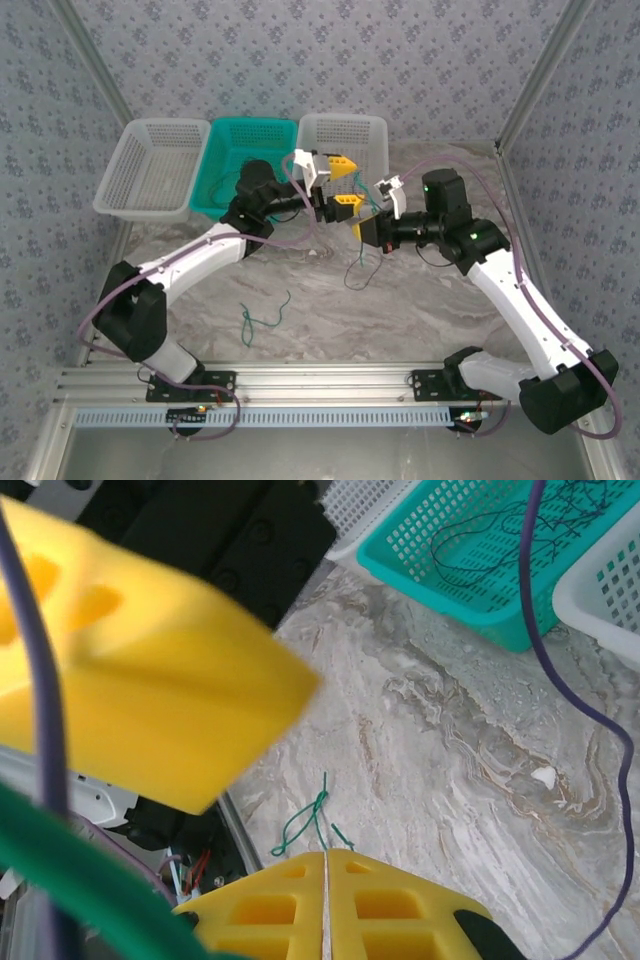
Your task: Untangle the cables
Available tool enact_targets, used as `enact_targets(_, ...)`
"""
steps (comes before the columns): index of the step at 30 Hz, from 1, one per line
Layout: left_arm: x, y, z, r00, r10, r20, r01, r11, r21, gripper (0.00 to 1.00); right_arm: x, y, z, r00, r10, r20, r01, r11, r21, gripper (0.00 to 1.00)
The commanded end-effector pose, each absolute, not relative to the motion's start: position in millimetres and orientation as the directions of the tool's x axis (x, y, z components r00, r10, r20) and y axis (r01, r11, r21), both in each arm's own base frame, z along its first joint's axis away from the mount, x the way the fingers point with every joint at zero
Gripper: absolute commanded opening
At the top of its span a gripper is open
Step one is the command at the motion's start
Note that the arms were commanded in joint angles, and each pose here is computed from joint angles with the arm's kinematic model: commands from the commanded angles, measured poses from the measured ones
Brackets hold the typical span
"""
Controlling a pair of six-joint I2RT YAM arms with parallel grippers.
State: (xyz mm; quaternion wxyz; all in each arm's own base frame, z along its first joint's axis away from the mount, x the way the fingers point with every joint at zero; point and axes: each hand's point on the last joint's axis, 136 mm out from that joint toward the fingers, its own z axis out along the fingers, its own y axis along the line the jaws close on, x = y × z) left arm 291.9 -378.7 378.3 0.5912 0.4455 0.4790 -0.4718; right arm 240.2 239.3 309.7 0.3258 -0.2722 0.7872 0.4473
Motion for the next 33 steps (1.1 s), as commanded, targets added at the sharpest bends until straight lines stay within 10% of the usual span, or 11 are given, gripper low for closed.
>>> enact_targets(1,293,-382,389,0.152,-0.135,-0.979,0.980,0.146,0.132,0.72,232,245,328,-0.603,-0.144,-0.784,-0.759,0.405,0.510,0.00)
enact_targets(4,302,-383,390,0.153,-0.144,-0.978,0.976,0.179,0.126,0.64,226,251,331,-0.595,-0.155,-0.788,-0.773,0.378,0.509,0.00)
enact_targets(6,304,-384,396,0.147,-0.167,-0.975,0.977,0.175,0.118,0.34,224,254,330,-0.592,-0.163,-0.789,-0.778,0.371,0.507,0.00)
enact_targets(7,304,-384,399,0.146,-0.181,-0.973,0.978,0.174,0.114,0.04,224,253,329,-0.592,-0.165,-0.789,-0.777,0.376,0.505,0.00)
enact_targets(8,305,-382,404,0.146,-0.194,-0.970,0.976,0.189,0.109,0.00,224,252,328,-0.591,-0.167,-0.789,-0.776,0.385,0.499,0.00)
enact_targets(19,330,-305,449,0.090,-0.334,-0.938,0.885,0.459,-0.078,0.00,262,198,262,-0.692,-0.046,-0.720,-0.569,0.649,0.505,0.15)
enact_targets(33,316,-276,483,0.145,-0.317,-0.937,0.826,0.560,-0.061,0.00,289,118,157,-0.822,0.206,-0.530,-0.124,0.845,0.520,0.00)
